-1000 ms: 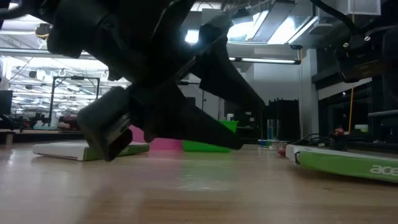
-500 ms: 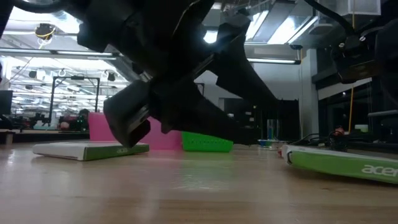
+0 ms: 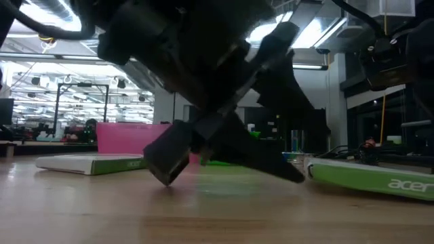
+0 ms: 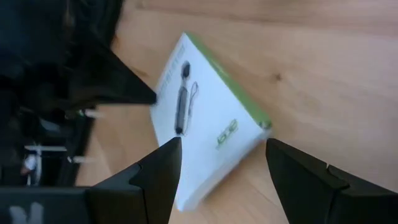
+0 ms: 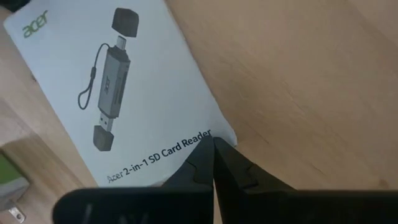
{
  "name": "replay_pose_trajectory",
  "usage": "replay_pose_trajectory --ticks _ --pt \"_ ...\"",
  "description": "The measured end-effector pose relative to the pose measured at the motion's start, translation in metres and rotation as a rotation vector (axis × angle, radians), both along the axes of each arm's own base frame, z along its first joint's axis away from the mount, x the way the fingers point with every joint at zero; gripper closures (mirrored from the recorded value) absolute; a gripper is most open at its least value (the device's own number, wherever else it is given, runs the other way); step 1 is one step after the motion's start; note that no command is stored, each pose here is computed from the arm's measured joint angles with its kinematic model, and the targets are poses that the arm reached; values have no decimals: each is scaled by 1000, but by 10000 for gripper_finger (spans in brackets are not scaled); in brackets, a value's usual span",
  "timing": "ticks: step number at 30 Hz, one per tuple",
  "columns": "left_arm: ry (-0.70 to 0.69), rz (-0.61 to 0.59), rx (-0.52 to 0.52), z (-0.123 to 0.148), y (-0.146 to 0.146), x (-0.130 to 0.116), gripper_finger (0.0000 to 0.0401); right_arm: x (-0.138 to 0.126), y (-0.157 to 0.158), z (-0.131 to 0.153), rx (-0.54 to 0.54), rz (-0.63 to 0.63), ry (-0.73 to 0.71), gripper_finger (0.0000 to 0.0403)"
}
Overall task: Pick and place items into bin
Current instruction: Put the right white card reader box into the green bin
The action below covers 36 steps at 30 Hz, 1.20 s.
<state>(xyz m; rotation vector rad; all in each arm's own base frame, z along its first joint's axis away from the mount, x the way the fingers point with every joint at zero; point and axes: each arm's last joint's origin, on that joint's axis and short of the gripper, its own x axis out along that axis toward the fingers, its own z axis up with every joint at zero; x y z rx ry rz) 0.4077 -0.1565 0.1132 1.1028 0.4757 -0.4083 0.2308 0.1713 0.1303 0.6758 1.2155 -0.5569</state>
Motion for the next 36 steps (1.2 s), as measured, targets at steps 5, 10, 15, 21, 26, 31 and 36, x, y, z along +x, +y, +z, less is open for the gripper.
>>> replay_pose_trajectory --ticks 5,10,15,21,26,31,36 --pt "29 -5 0 -2 1 7 173 0 0 0 1 1 1 403" --pt "20 -16 -5 -1 2 8 173 0 0 0 0 2 -1 403" --pt "10 -51 7 1 3 11 173 0 0 0 3 3 -3 403" --pt "-24 -29 -1 5 12 18 173 0 1 0 5 5 -4 403" --pt "-25 -20 0 5 15 19 188 0 1 0 5 5 -3 403" --pt "-29 -25 4 5 13 19 218 0 1 0 5 5 -3 403" --pt "-43 -42 17 7 8 18 250 0 1 0 6 5 -5 403"
